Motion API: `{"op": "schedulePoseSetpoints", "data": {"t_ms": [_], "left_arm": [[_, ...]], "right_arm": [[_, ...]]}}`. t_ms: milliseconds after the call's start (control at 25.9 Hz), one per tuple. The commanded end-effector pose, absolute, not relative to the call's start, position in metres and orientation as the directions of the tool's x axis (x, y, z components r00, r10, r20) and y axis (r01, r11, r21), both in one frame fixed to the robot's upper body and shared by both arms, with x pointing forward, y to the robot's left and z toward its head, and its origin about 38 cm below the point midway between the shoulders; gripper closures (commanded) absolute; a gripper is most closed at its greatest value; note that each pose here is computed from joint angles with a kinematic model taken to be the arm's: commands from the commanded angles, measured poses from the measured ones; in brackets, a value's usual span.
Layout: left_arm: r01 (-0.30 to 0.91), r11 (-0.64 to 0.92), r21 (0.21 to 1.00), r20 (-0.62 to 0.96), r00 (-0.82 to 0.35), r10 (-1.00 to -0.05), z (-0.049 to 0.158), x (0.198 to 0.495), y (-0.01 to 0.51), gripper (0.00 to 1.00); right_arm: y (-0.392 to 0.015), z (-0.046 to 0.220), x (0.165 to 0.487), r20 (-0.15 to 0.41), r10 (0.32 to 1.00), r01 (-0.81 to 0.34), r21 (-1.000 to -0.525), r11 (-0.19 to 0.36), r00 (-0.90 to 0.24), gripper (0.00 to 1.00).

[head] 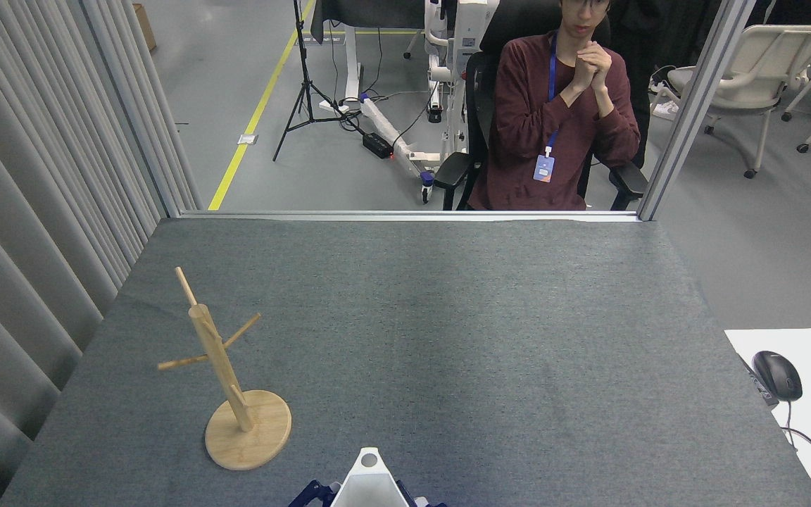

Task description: Hang cup on storage rack

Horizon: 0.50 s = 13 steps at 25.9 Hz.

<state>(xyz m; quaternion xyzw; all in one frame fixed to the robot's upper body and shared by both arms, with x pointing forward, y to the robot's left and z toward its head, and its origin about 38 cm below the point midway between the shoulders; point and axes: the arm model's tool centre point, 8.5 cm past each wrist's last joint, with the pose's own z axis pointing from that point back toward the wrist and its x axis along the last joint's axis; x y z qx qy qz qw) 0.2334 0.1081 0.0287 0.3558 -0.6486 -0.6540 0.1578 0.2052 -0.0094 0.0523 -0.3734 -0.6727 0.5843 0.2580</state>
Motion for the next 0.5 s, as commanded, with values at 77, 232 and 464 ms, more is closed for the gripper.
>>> {"op": "schedulePoseSetpoints", "data": {"t_ms": [77, 232, 464], "left_arm": [[-0.258, -0.102, 0.961, -0.259, -0.701, -0.664, 0.029, 0.233, 0.108, 0.86], [-0.256, -0.107, 0.961, -0.261, -0.701, -0.664, 0.028, 0.233, 0.108, 0.86], [-0.253, -0.110, 0.961, -0.260, -0.699, -0.666, 0.027, 0.233, 0.108, 0.85]], "right_arm": [[-0.009, 0.057, 0.205, -0.088, 0.799, 0.227, -0.972, 0.062, -0.594, 0.02], [-0.010, 0.063, 0.206, -0.090, 0.802, 0.243, -0.967, 0.071, -0.591, 0.02], [-0.011, 0.076, 0.207, -0.095, 0.804, 0.285, -0.954, 0.095, -0.586, 0.02]]}}
